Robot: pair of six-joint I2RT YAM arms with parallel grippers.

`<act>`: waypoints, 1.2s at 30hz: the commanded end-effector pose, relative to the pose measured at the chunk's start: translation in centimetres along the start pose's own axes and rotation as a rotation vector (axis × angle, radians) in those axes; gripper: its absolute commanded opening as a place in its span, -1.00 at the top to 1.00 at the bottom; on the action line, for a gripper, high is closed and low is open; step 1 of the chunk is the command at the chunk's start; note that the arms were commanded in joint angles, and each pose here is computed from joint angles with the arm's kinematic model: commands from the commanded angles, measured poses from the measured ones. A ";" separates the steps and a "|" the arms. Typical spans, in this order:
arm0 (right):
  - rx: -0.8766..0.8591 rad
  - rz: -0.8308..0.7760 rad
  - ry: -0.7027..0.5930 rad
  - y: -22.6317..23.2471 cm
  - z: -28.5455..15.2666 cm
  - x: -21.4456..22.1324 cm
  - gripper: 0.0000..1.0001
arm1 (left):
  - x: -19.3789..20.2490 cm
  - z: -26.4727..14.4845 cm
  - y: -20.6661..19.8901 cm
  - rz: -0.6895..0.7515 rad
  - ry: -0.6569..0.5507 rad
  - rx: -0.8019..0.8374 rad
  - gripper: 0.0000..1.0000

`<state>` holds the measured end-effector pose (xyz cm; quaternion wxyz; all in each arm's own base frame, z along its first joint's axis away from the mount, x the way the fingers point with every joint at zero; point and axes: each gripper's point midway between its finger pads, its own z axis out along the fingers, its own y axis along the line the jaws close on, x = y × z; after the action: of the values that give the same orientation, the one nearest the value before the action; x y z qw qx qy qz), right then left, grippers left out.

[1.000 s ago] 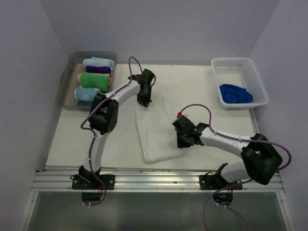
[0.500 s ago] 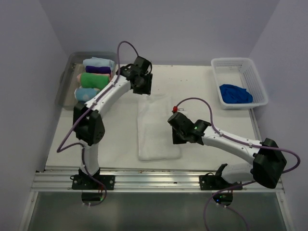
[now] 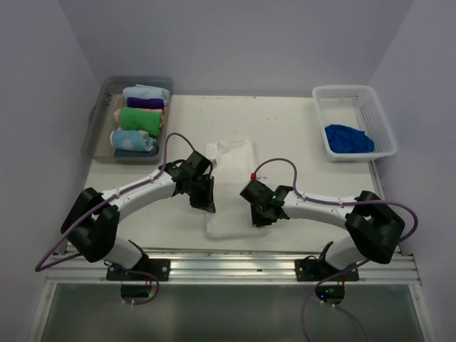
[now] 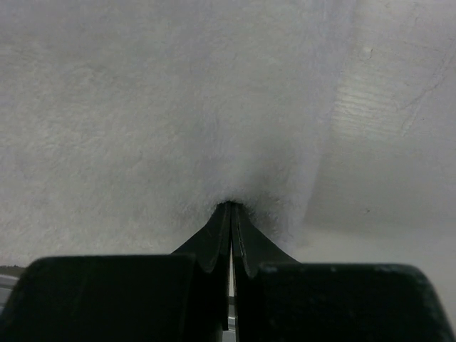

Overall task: Roll the towels
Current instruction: Roll the towel

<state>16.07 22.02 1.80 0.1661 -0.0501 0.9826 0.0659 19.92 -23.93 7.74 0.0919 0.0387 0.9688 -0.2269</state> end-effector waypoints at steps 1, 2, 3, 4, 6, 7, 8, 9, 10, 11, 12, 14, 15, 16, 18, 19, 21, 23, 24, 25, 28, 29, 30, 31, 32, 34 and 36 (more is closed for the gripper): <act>0.069 0.018 -0.008 -1.2 0.8 0.2 1.00 | 0.4 2.1 -1.6 -0.024 -0.002 0.099 1.00; 0.068 0.019 -0.014 -1.2 0.6 0.0 1.00 | 0.9 3.3 -0.4 -0.029 0.029 0.055 1.00; 0.055 0.023 -0.030 -1.2 -0.2 -0.3 1.00 | 1.2 3.8 0.7 -0.026 0.035 0.004 1.00; 0.047 0.022 -0.049 -1.1 -0.7 -0.6 1.00 | 1.4 4.3 1.5 -0.026 0.051 -0.030 1.00; 0.027 0.023 -0.073 -1.0 -1.8 -1.1 1.00 | 1.5 4.0 1.9 -0.014 0.063 -0.060 1.00; -0.005 0.024 -0.100 -0.6 -2.8 -1.5 1.00 | 0.8 3.4 1.1 0.000 0.043 -0.049 1.00; -0.014 0.025 -0.108 -0.5 -3.3 -1.7 1.00 | 0.2 2.3 0.4 0.012 0.015 -0.032 1.00; -0.016 0.025 -0.104 -0.6 -3.6 -1.5 1.00 | 0.3 1.5 0.1 0.017 0.013 -0.034 1.00; -0.028 0.030 -0.106 -0.3 -4.0 -1.4 1.00 | 0.0 0.8 -0.8 0.029 0.000 -0.015 1.00; -0.040 0.036 -0.109 -0.1 -4.3 -1.3 1.00 | 0.0 -0.2 -1.6 0.037 -0.016 0.008 1.00; -0.068 0.039 -0.107 0.5 -4.5 -1.2 1.00 | 0.4 -0.5 -2.2 0.033 -0.003 0.040 1.00; -0.095 0.046 -0.089 1.2 -4.2 -0.4 1.00 | 1.5 -0.6 -3.2 0.039 0.022 0.092 1.00; -0.135 0.051 -0.087 2.3 -4.0 -0.5 1.00 | 1.8 -0.3 -4.2 0.036 0.030 0.150 1.00; -0.141 0.049 -0.070 2.6 -3.6 0.1 1.00 | 3.2 0.7 -3.7 0.031 0.067 0.154 1.00; -0.129 0.047 -0.033 2.8 -2.2 0.8 1.00 | 4.5 2.4 -3.7 0.033 0.106 0.189 1.00; -0.102 0.054 -0.019 2.1 -1.2 1.5 1.00 | 6.2 3.6 -2.1 0.016 0.146 0.152 1.00; -0.077 0.064 0.002 1.5 0.4 2.5 1.00 | 7.2 5.4 -0.3 -0.007 0.163 0.112 1.00; -0.051 0.069 0.024 0.8 1.0 3.3 1.00 | 8.5 6.4 1.4 -0.029 0.194 0.067 1.00; -0.044 0.066 0.029 0.6 0.9 3.4 1.00 | 8.7 6.5 1.6 -0.031 0.197 0.061 1.00; -0.051 0.056 0.009 1.0 0.4 2.9 1.00 | 8.3 6.3 1.3 -0.028 0.185 0.061 1.00; -0.087 0.027 -0.048 2.2 -2.0 1.3 1.00 | 6.4 4.6 -0.2 0.004 0.134 0.052 1.00; -0.097 0.019 -0.060 2.5 -2.5 0.9 1.00 | 5.6 3.4 -1.1 0.021 0.097 0.070 1.00; -0.106 0.012 -0.065 2.9 -2.9 0.7 1.00 | 5.3 2.6 -1.5 0.026 0.088 0.069 1.00; -0.133 -0.006 -0.075 4.0 -3.6 0.3 1.00 | 4.1 1.4 -2.9 0.038 0.046 0.108 1.00; -0.150 -0.020 -0.071 4.7 -3.8 0.3 1.00 | 3.8 1.0 -3.5 0.042 0.035 0.123 1.00; -0.189 -0.056 -0.079 6.5 -4.2 0.2 1.00 | 3.8 0.6 -4.7 0.040 0.041 0.178 1.00; -0.194 -0.077 -0.050 7.4 -3.2 0.8 1.00 | 4.0 1.0 -5.4 0.029 0.053 0.231 1.00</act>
<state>13.39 26.64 4.77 0.1851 -0.0800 0.9696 0.1387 15.46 -27.90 7.10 0.0625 0.0698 0.9483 -0.3032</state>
